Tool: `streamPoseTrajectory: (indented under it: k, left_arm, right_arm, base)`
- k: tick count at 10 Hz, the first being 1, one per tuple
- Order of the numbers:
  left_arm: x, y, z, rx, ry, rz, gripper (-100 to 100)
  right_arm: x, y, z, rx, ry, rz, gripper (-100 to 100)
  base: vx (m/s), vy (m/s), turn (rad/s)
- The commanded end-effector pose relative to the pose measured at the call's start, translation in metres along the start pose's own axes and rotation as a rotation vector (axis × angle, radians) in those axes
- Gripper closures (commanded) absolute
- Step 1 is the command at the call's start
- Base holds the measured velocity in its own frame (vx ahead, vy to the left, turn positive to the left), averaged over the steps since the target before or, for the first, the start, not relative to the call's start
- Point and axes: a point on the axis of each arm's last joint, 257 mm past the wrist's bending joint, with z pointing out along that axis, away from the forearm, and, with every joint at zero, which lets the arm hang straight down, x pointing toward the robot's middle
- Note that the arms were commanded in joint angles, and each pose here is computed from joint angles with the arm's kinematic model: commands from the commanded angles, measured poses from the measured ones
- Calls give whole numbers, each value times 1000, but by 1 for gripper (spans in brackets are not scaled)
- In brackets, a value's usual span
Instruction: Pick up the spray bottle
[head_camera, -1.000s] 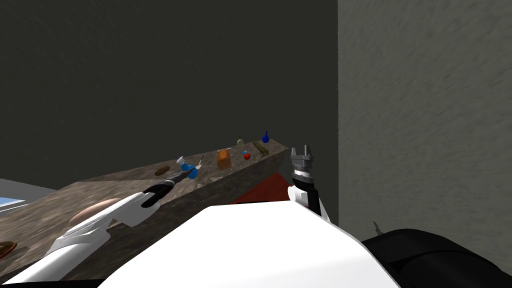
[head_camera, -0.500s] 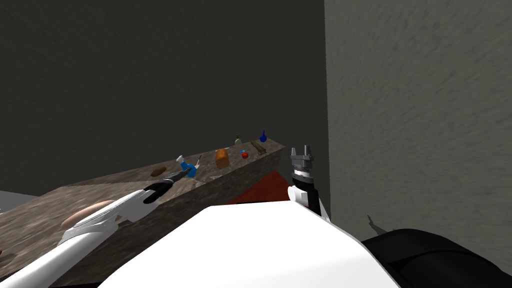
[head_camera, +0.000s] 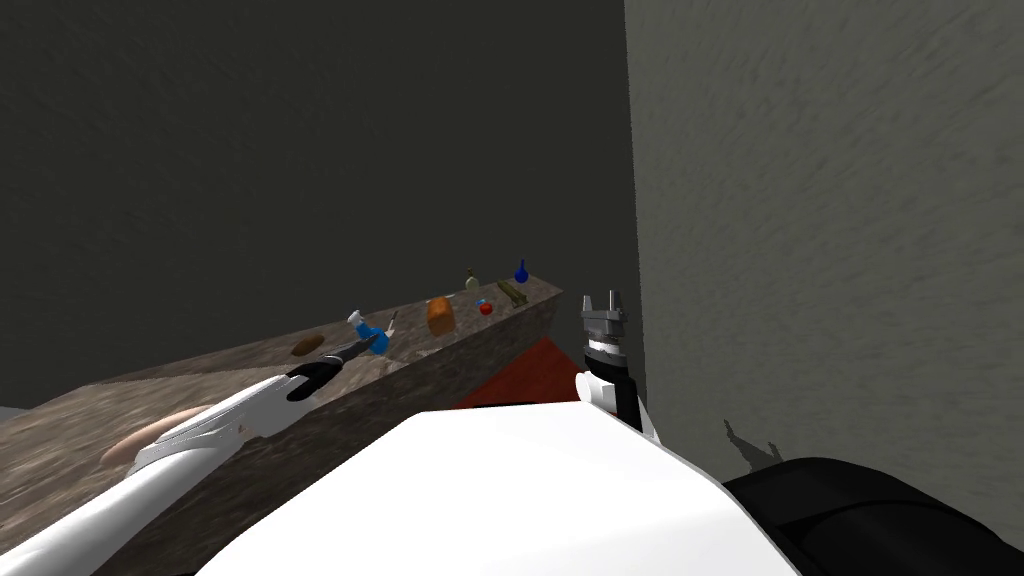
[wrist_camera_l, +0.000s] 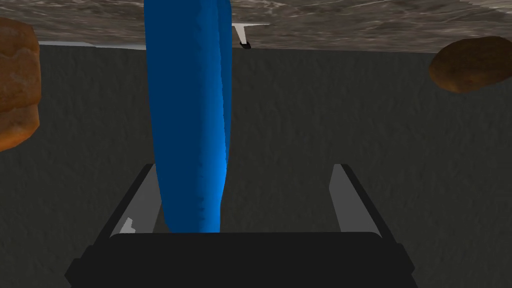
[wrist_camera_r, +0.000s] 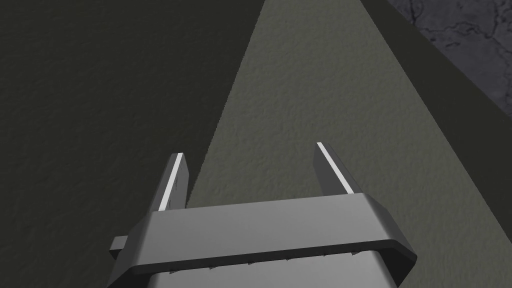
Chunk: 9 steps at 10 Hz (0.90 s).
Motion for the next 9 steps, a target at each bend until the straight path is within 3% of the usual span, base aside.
streamPoseTrajectory:
  k: [1, 3, 5, 6, 8, 9]
  left_arm:
    - [-5, -10, 9, 32, -3, 5, -100]
    - [-15, 3, 18, -7, -16, -12, -100]
    - [-4, 24, 16, -48, 4, -13, -100]
    - [-17, 6, 25, -2, -10, -10, -100]
    - [-30, 3, 32, -5, -31, -23, -100]
    - [-28, 12, 33, -25, -26, -27, -100]
  right_arm:
    - [0, 0, 0, 0, 0, 0, 0]
    - [0, 0, 0, 0, 0, 0, 0]
    - [0, 0, 0, 0, 0, 0, 0]
    - [0, 0, 0, 0, 0, 0, 0]
    - [0, 0, 0, 0, 0, 0, 0]
    - [0, 0, 0, 0, 0, 0, 0]
  base:
    - [-93, -36, -252]
    - [-95, -25, -88]
    - [-4, -1, 16]
    - [-82, -50, -267]
    - [-98, -30, -77]
    - [-19, 2, 26]
